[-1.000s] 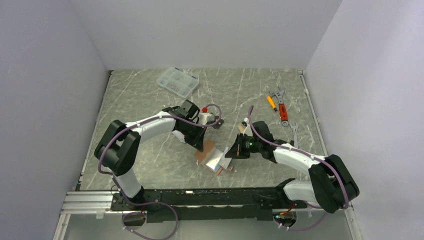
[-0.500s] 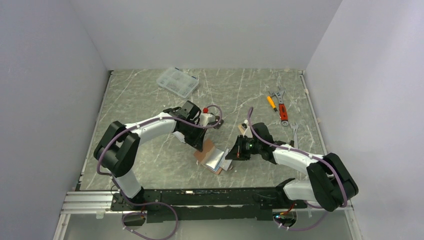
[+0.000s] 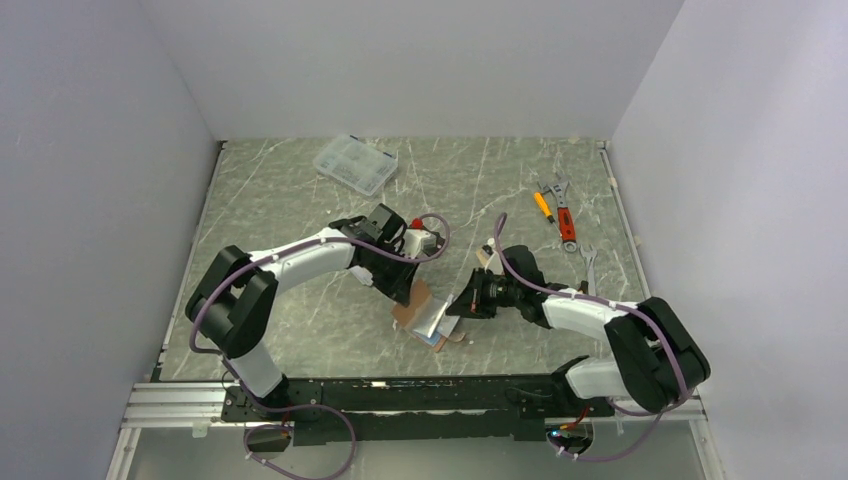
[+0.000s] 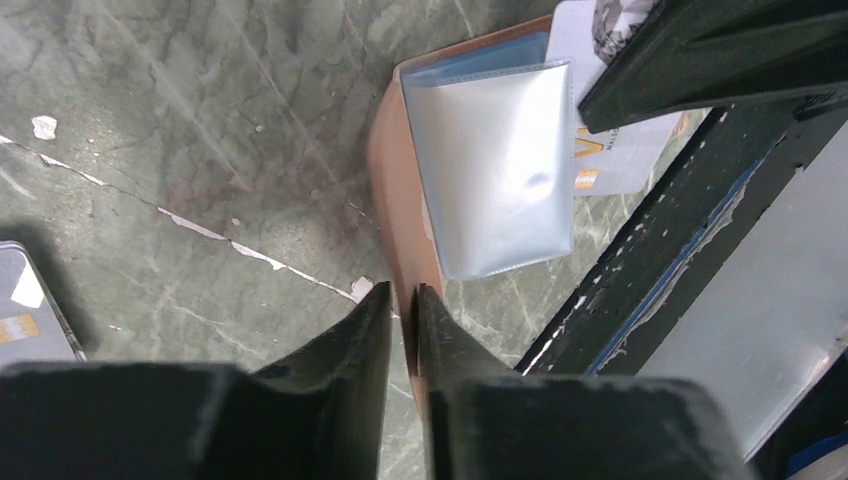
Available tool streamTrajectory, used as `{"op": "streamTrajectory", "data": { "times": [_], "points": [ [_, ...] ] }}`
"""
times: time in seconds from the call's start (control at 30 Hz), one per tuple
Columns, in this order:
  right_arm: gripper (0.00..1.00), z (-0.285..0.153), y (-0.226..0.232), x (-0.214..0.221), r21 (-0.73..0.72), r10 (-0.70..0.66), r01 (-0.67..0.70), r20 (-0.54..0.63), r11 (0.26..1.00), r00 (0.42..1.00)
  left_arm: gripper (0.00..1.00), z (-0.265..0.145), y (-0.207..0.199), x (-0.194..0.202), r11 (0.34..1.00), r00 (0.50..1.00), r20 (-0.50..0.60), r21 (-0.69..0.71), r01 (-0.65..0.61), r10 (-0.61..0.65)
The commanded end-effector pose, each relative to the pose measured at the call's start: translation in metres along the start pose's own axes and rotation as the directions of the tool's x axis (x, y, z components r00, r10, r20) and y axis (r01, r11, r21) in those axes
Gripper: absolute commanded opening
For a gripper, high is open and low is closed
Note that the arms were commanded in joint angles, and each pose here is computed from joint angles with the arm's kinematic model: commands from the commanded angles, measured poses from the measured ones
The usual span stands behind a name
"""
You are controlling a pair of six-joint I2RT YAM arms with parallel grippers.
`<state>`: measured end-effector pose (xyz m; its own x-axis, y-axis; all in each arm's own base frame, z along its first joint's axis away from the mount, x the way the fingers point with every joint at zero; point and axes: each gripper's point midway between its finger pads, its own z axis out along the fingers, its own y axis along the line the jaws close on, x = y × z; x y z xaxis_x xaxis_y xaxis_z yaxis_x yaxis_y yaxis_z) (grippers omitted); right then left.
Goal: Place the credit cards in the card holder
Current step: Open the card holder at the center of the board.
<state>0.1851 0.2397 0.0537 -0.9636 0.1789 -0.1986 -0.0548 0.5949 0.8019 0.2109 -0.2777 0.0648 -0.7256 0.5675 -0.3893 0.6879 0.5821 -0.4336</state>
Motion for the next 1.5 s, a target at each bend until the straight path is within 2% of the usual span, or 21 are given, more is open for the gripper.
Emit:
{"op": "streamTrajectory", "data": {
  "times": [0.0, 0.07, 0.17, 0.43, 0.6, 1.0, 1.27, 1.47],
  "points": [
    [0.00, 0.002, 0.026, -0.013, -0.121, -0.008, 0.012, 0.036, 0.993, 0.999, 0.27, -0.011, -0.011, -0.009, 0.999, 0.997, 0.058, 0.020, -0.051, 0.050],
    [0.00, 0.002, 0.034, -0.016, -0.150, -0.013, 0.019, 0.041, 0.989, 0.999, 0.39, -0.011, -0.014, -0.007, 0.998, 0.997, 0.067, 0.041, -0.049, 0.047],
    [0.00, 0.005, 0.042, -0.016, -0.166, -0.027, 0.033, 0.040, 0.986, 0.999, 0.46, -0.013, -0.020, -0.008, 0.995, 0.995, 0.088, 0.088, -0.044, 0.036],
    [0.00, 0.027, 0.049, -0.005, -0.179, -0.033, 0.028, -0.023, 0.983, 0.999, 0.49, -0.018, -0.017, -0.015, 0.981, 0.994, 0.097, 0.189, 0.036, -0.055],
    [0.00, 0.030, 0.054, -0.010, -0.184, -0.054, 0.050, -0.020, 0.982, 0.998, 0.55, -0.023, -0.019, -0.018, 0.962, 0.989, 0.103, 0.262, 0.075, -0.105],
    [0.00, 0.043, 0.058, -0.010, -0.186, -0.072, 0.061, -0.057, 0.981, 0.996, 0.57, -0.017, -0.013, -0.021, 0.958, 0.991, 0.062, 0.269, 0.100, -0.121],
    [0.00, 0.048, 0.056, -0.010, -0.183, -0.065, 0.053, -0.065, 0.982, 0.996, 0.53, -0.010, 0.008, -0.019, 0.984, 0.994, 0.044, 0.150, 0.097, -0.105],
    [0.00, 0.051, 0.055, -0.011, -0.187, -0.063, 0.048, -0.070, 0.981, 0.996, 0.53, -0.002, 0.001, -0.016, 0.990, 0.998, 0.014, 0.128, 0.059, -0.062]
  ]
}}
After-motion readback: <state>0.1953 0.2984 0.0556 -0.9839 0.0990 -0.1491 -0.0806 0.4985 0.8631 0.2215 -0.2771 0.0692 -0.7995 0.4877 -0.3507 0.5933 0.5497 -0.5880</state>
